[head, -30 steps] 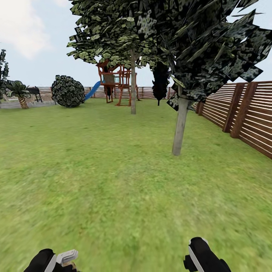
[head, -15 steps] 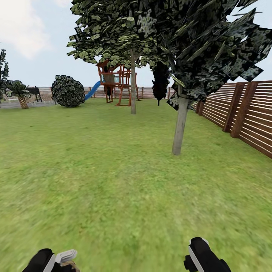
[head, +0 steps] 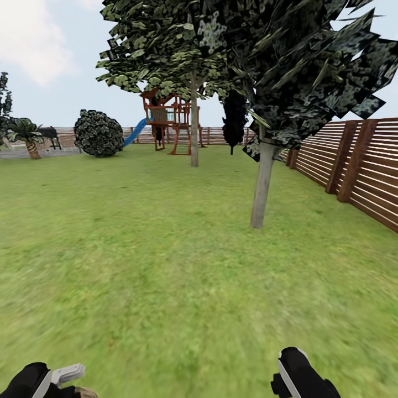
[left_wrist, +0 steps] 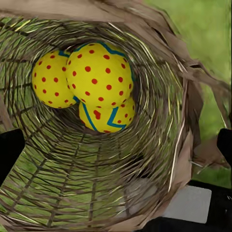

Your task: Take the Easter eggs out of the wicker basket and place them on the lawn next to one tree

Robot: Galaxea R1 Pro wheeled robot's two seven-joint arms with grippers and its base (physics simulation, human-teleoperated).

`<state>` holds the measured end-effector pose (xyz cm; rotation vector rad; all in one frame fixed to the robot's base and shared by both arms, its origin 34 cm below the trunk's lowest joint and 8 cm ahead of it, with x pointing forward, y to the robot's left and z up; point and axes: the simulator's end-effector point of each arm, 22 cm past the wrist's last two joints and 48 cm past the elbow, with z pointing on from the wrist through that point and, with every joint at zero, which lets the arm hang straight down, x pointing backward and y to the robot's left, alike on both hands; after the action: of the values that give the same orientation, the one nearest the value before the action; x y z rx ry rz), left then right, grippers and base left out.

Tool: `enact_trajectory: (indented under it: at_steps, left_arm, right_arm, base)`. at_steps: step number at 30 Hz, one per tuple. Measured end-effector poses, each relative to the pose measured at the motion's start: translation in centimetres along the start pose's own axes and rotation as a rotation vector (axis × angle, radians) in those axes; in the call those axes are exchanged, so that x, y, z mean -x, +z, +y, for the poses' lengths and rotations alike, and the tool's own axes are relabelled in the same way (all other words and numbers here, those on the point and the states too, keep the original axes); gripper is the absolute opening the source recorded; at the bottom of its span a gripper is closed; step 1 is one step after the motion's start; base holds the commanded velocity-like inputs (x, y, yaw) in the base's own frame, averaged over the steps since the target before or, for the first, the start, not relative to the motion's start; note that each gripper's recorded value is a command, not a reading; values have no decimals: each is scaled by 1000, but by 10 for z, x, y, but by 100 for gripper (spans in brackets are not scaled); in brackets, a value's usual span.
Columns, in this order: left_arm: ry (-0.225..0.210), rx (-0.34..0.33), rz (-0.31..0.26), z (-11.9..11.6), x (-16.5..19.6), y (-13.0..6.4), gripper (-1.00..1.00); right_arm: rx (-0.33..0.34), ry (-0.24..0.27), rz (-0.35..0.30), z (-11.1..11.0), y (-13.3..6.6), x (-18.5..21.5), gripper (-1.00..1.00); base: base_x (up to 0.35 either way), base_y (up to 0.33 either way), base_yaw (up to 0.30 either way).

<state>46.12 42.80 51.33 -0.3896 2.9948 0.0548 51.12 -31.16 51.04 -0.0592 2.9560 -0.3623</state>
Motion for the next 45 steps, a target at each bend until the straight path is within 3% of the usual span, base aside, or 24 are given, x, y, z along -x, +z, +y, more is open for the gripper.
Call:
enact_trajectory:
  at_steps: [7,22,36,45]
  left_arm:
    - [4,-9,2,-7,-2,2,100]
    - [0,-13,3,-10,-2,2,100]
    - [4,-14,4,-11,-9,29,100]
    - [2,-27,6,-18,-11,31,100]
  right_arm:
    - [-7,0,1,-4,1,0,100]
    - [-9,-3,-1,-5,1,0,100]
    - [-7,-2,-1,2,27,-8,100]
    - [-8,-3,-2,2,26,-7,100]
  base:
    - [216,-215,0]
    - [11,-12,0]
    - [0,0,0]
    - [0,0,0]
